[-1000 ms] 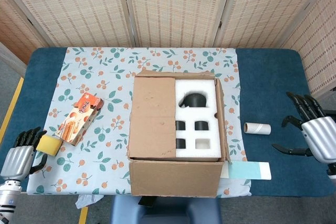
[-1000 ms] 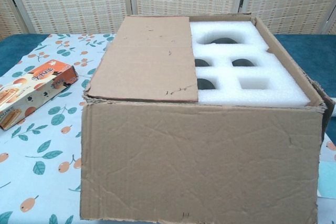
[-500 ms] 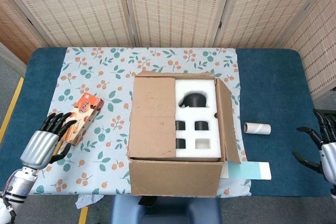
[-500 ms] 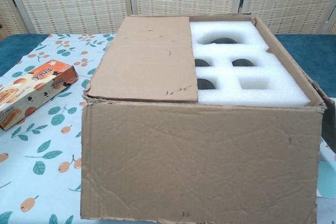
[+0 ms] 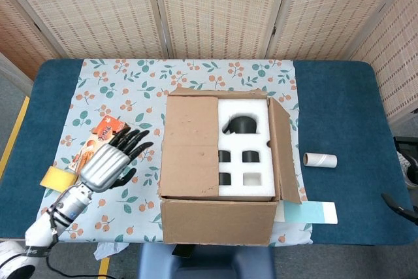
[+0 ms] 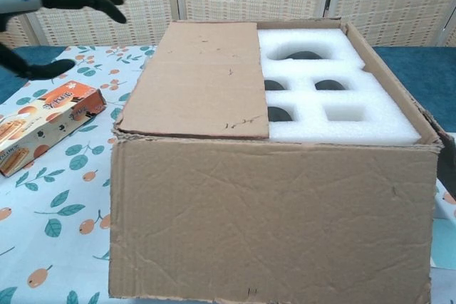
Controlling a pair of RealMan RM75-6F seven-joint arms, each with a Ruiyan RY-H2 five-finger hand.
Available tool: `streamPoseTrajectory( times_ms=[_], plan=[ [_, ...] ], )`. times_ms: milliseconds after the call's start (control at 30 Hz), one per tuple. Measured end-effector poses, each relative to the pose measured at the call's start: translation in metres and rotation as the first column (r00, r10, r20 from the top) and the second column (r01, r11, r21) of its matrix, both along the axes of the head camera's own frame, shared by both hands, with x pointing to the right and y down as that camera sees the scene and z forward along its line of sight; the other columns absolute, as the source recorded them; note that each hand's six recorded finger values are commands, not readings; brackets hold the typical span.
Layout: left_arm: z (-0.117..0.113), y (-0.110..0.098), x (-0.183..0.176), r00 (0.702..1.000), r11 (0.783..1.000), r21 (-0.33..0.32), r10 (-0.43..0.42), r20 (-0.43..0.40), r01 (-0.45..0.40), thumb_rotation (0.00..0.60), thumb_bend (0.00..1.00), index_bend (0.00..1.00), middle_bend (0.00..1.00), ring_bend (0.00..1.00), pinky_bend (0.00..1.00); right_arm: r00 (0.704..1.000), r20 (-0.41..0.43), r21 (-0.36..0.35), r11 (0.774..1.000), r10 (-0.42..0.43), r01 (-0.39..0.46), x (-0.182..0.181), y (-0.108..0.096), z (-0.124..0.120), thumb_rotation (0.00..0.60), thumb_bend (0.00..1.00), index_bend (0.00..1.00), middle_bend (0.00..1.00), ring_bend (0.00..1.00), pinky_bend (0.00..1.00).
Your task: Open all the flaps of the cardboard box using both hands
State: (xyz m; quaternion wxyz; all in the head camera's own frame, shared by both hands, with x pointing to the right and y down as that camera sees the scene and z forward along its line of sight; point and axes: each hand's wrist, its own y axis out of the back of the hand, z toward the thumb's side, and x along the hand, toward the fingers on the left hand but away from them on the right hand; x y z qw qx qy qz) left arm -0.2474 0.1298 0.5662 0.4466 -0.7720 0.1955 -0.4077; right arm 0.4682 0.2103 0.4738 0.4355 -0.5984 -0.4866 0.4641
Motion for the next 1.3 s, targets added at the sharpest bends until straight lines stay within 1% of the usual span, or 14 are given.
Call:
streamPoseTrajectory(
  times_ms=[67, 100, 167, 300, 467, 600, 667, 800, 1000, 1133, 1300],
  plan=[
    [0.003, -0.004, 0.022, 0.999, 0.999, -0.013, 0.030, -0.021, -0.030, 0.600, 0.83, 0.31, 0.00, 0.00, 0.00, 1.000, 0.023, 0.004, 1.000, 0.005, -0.006, 0.004, 0.000, -0.004, 0.600, 0.21, 0.11, 0.00, 0.00, 0.00],
    [0.006, -0.006, 0.035, 0.998, 0.999, -0.028, 0.045, -0.039, -0.046, 0.600, 0.87, 0.32, 0.00, 0.00, 0.00, 1.000, 0.029, 0.007, 1.000, 0.008, -0.008, 0.005, -0.001, -0.006, 0.600, 0.21, 0.11, 0.00, 0.00, 0.00],
    [0.009, -0.010, 0.053, 0.996, 0.997, -0.043, 0.066, -0.063, -0.069, 0.600, 0.90, 0.34, 0.00, 0.00, 0.00, 0.999, 0.040, 0.011, 1.000, 0.013, -0.014, 0.009, -0.001, -0.009, 0.600, 0.21, 0.11, 0.00, 0.00, 0.00],
    [0.014, -0.018, 0.084, 0.990, 0.992, -0.049, 0.108, -0.094, -0.113, 0.600, 0.91, 0.35, 0.00, 0.00, 0.00, 0.998, 0.061, 0.007, 1.000, 0.017, -0.018, 0.015, -0.002, -0.012, 0.600, 0.21, 0.11, 0.00, 0.00, 0.00],
    [0.015, -0.026, 0.112, 0.983, 0.987, -0.048, 0.145, -0.113, -0.152, 0.600, 0.95, 0.36, 0.00, 0.00, 0.00, 0.997, 0.079, -0.022, 1.000, 0.019, -0.017, 0.019, -0.006, -0.009, 0.600, 0.21, 0.11, 0.00, 0.00, 0.00],
    [0.016, -0.030, 0.137, 0.975, 0.981, -0.055, 0.178, -0.133, -0.187, 0.600, 0.98, 0.41, 0.00, 0.00, 0.00, 0.996, 0.085, -0.055, 0.998, 0.022, -0.018, 0.022, -0.011, -0.004, 0.600, 0.21, 0.11, 0.00, 0.00, 0.00],
    [0.018, -0.031, 0.147, 0.972, 0.978, -0.061, 0.192, -0.137, -0.201, 0.600, 1.00, 0.44, 0.00, 0.00, 0.00, 0.995, 0.093, -0.077, 0.997, 0.027, -0.020, 0.024, -0.015, -0.001, 0.600, 0.21, 0.11, 0.00, 0.00, 0.00],
    [0.024, -0.032, 0.170, 0.966, 0.970, -0.089, 0.210, -0.151, -0.225, 0.600, 1.00, 0.46, 0.00, 0.00, 0.00, 0.993, 0.118, -0.075, 0.997, 0.024, -0.016, 0.027, -0.018, -0.004, 0.600, 0.21, 0.11, 0.00, 0.00, 0.00],
    [0.033, -0.036, 0.191, 0.963, 0.966, -0.067, 0.239, -0.128, -0.249, 0.600, 1.00, 0.47, 0.00, 0.00, 0.00, 0.987, 0.154, -0.070, 0.997, 0.044, -0.034, 0.036, -0.021, -0.009, 0.600, 0.21, 0.11, 0.00, 0.00, 0.00],
    [0.040, -0.043, 0.197, 0.968, 0.971, -0.066, 0.221, -0.121, -0.230, 0.600, 1.00, 0.51, 0.00, 0.00, 0.00, 0.984, 0.170, -0.083, 0.996, 0.052, -0.038, 0.042, -0.023, -0.010, 0.600, 0.21, 0.11, 0.00, 0.00, 0.00],
    [0.050, -0.051, 0.196, 0.976, 0.977, -0.081, 0.190, -0.109, -0.200, 0.600, 1.00, 0.52, 0.00, 0.00, 0.00, 0.983, 0.178, -0.101, 0.994, 0.054, -0.036, 0.044, -0.025, -0.008, 0.600, 0.21, 0.11, 0.00, 0.00, 0.00]
  ],
)
